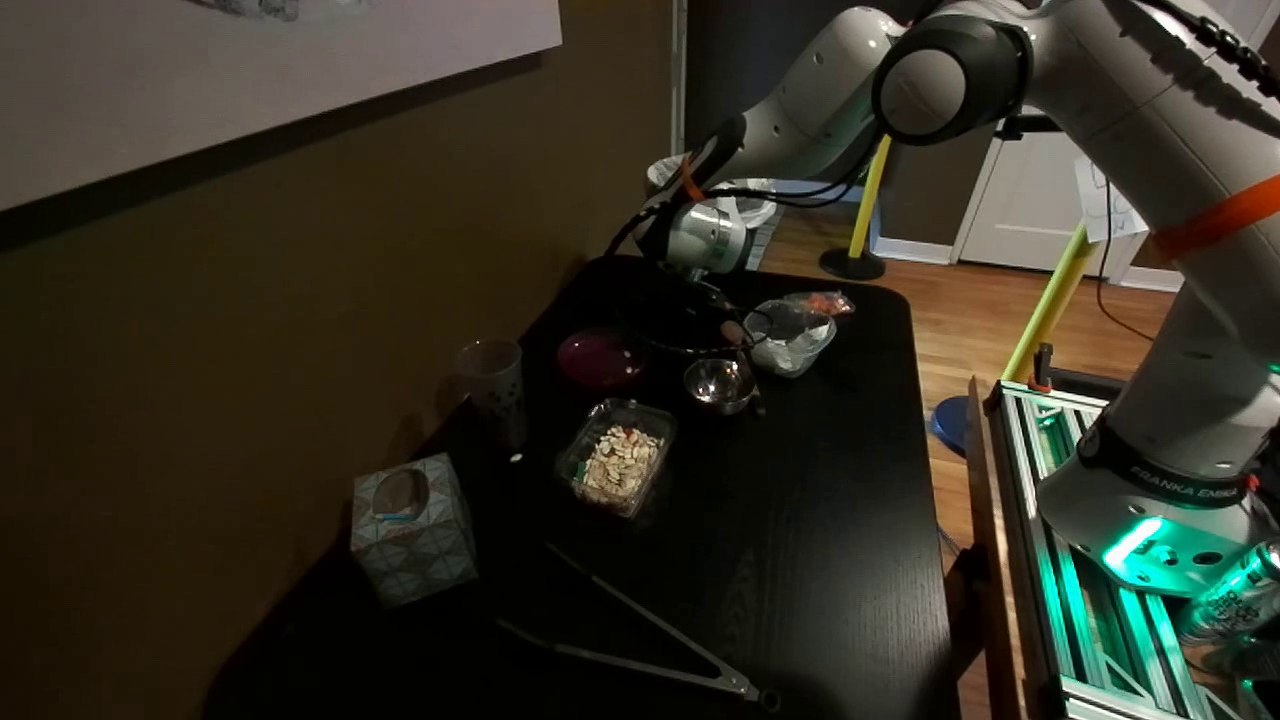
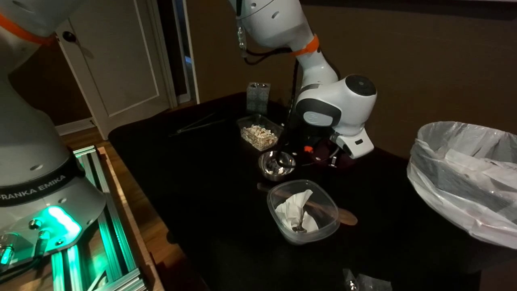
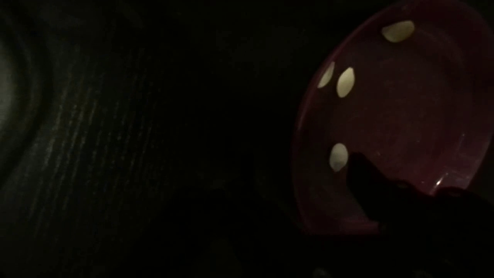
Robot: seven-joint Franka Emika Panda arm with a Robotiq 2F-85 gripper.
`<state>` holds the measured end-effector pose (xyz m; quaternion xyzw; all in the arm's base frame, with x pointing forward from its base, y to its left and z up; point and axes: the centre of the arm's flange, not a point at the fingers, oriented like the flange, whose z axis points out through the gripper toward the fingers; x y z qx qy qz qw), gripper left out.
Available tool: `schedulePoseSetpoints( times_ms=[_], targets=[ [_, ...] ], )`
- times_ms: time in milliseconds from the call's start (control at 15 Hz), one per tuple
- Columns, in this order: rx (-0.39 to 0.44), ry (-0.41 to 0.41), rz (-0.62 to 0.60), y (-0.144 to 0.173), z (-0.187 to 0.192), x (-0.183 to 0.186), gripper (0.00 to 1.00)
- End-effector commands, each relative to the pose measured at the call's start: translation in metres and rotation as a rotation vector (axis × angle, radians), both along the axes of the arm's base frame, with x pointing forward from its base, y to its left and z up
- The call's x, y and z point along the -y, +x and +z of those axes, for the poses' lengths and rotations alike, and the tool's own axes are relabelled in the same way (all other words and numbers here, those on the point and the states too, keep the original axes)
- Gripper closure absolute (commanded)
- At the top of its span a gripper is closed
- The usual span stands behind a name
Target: Pour the contents of the maroon plate into the bin on the right
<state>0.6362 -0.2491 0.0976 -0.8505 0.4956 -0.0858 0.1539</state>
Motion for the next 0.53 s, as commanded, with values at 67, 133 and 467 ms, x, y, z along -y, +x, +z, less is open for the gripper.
schedulePoseSetpoints(
  times_ms=[67, 133, 467],
  targets=[
    [0.065, -0.054, 0.109, -0.039, 0.041, -0.016, 0.00],
    [0.103, -0.085, 0.152, -0.046, 0.050, -0.019, 0.00],
    [0.177, -0.138, 0.266, -0.023, 0.067, -0.026, 0.00]
  ],
)
